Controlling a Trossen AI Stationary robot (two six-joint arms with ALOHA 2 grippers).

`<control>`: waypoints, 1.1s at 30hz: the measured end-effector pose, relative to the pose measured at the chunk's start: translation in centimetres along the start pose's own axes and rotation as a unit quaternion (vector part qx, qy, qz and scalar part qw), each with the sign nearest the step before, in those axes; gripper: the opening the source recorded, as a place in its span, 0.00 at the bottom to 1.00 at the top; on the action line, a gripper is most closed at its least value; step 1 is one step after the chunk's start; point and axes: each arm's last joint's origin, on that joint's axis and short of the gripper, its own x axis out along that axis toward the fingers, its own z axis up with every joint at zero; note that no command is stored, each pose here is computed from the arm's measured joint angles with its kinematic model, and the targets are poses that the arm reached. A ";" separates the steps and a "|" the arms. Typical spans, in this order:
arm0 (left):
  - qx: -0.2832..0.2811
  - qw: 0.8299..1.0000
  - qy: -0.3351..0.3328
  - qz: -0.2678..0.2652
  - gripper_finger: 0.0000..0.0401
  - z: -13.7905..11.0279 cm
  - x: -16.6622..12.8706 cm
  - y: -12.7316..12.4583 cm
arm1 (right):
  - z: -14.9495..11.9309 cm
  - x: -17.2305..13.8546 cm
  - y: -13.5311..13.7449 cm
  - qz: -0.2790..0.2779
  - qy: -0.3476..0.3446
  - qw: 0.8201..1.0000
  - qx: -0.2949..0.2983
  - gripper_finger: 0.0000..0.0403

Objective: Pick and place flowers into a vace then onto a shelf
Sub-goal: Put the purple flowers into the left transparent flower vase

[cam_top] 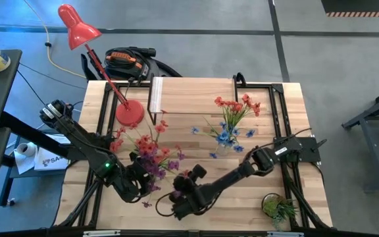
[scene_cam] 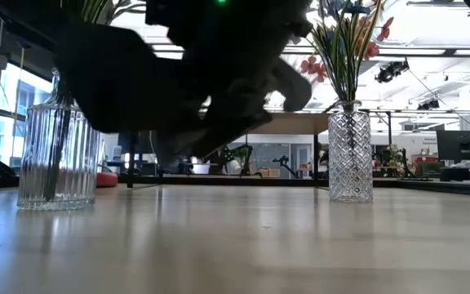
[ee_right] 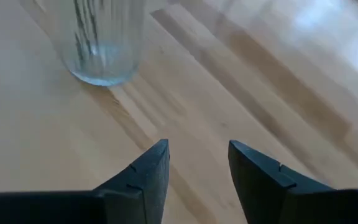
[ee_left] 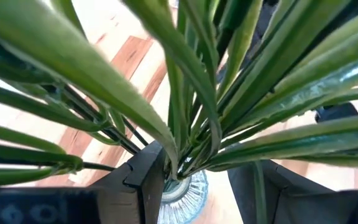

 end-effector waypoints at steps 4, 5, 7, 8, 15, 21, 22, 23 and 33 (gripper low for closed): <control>0.003 1.000 0.001 0.002 0.50 0.0 0.0 0.1 | 0.6 0.2 0.6 0.020 -0.025 0.999 0.026 0.40; 0.005 1.000 0.002 0.003 0.50 0.0 0.0 0.1 | 0.5 0.1 0.6 0.014 -0.037 0.999 0.025 0.40; 0.012 1.000 0.002 0.003 0.50 0.0 0.0 0.1 | 0.6 -0.1 0.6 0.004 -0.059 0.998 0.023 0.41; 0.015 1.000 0.002 0.003 0.50 0.0 0.0 0.1 | 0.6 -0.2 0.7 0.004 -0.066 0.998 0.022 0.42; 0.021 1.000 0.000 0.004 0.50 0.0 0.0 0.1 | 1.4 -0.3 2.2 0.055 -0.101 0.991 0.072 0.38; 0.029 1.000 0.000 0.004 0.50 0.0 0.0 0.1 | 0.4 1.0 3.8 0.078 -0.120 0.988 0.065 0.35; 0.031 1.000 0.000 0.004 0.50 0.0 0.0 0.1 | -0.2 1.7 4.2 0.090 -0.114 0.987 0.065 0.35; 0.033 0.999 0.000 0.004 0.50 0.0 0.0 0.1 | -0.6 2.4 4.8 0.105 -0.113 0.985 0.074 0.35; 0.043 0.999 0.010 -0.007 0.50 -0.1 0.0 0.0 | -1.0 0.7 6.3 0.084 -0.229 0.959 0.146 0.35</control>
